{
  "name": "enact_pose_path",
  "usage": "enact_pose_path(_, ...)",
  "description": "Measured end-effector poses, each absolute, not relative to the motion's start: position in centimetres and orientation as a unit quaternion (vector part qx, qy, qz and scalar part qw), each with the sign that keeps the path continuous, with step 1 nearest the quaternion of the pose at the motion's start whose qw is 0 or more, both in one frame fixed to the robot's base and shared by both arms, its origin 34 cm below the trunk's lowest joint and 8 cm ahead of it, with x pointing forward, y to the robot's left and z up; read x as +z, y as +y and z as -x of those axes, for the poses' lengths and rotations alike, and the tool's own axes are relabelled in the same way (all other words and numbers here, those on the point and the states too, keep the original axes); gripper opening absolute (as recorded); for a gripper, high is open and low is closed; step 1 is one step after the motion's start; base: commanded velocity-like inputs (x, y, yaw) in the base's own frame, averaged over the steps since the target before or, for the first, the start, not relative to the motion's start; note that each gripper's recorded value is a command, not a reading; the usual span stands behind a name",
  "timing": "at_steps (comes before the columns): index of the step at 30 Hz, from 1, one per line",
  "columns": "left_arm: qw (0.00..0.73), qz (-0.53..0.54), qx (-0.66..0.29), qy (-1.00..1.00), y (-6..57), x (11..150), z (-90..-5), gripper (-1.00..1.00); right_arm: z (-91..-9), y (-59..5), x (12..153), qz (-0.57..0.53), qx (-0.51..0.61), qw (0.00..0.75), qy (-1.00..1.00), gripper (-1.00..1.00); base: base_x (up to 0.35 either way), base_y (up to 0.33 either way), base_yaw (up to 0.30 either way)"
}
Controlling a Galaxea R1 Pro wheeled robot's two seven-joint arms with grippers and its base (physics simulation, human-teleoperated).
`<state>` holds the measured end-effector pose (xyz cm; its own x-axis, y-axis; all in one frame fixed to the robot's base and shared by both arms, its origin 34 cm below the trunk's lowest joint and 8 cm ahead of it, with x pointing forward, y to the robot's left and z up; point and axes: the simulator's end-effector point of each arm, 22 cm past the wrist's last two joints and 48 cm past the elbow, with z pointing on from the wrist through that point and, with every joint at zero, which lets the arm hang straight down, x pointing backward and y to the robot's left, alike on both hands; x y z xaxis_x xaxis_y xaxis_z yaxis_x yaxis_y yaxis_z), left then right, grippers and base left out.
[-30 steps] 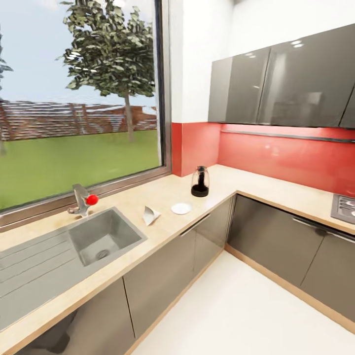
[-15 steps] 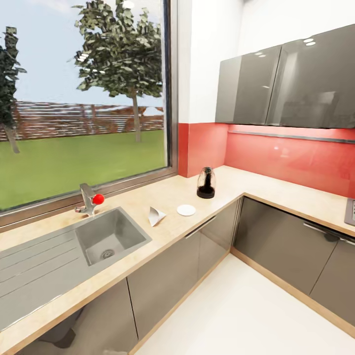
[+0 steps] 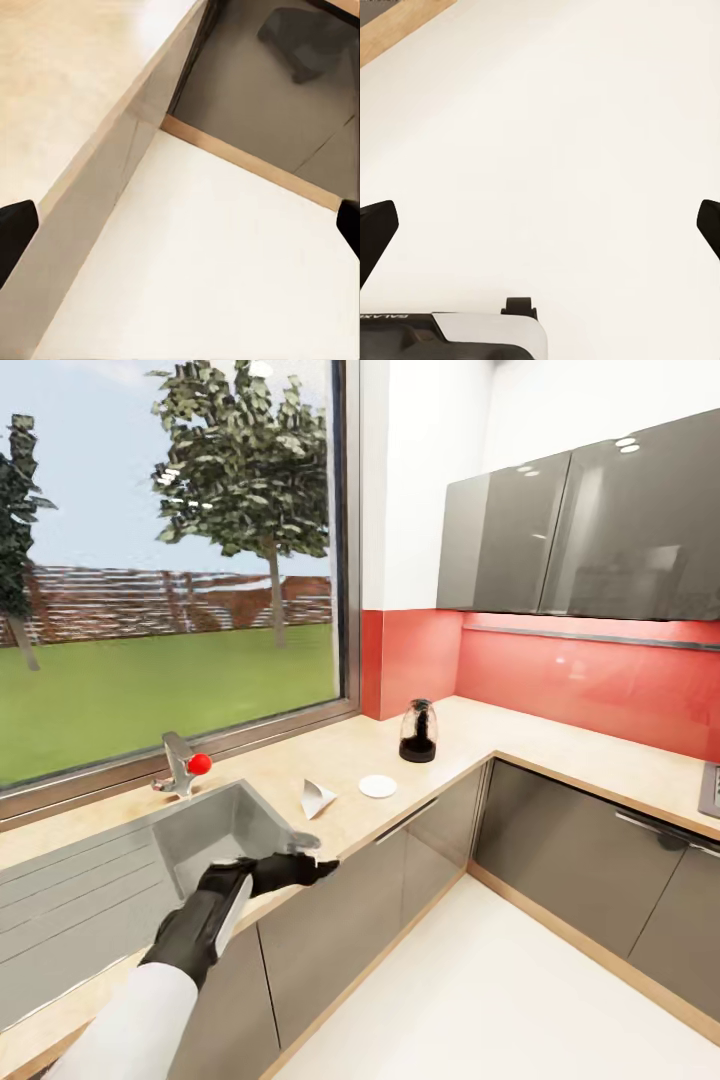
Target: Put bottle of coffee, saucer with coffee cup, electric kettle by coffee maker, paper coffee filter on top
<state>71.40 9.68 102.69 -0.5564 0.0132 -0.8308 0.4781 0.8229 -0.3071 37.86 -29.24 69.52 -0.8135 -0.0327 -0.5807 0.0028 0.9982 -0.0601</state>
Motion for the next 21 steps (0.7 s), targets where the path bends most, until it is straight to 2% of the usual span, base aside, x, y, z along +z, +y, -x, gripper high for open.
enact_pose_path(11,0.454,-0.143,-0.249,0.843,10.4,104.5,-73.1,1.0,-37.9,-29.3,69.5,0.008,-0.03,0.306,0.952,1.0,0.004,0.0,0.0)
enact_pose_path(21,0.456,-0.124,-0.218,0.854,12.1,103.7,-73.6,1.0,-37.9,-29.3,69.6,0.008,-0.03,0.306,0.952,1.0,0.305,0.0,0.0)
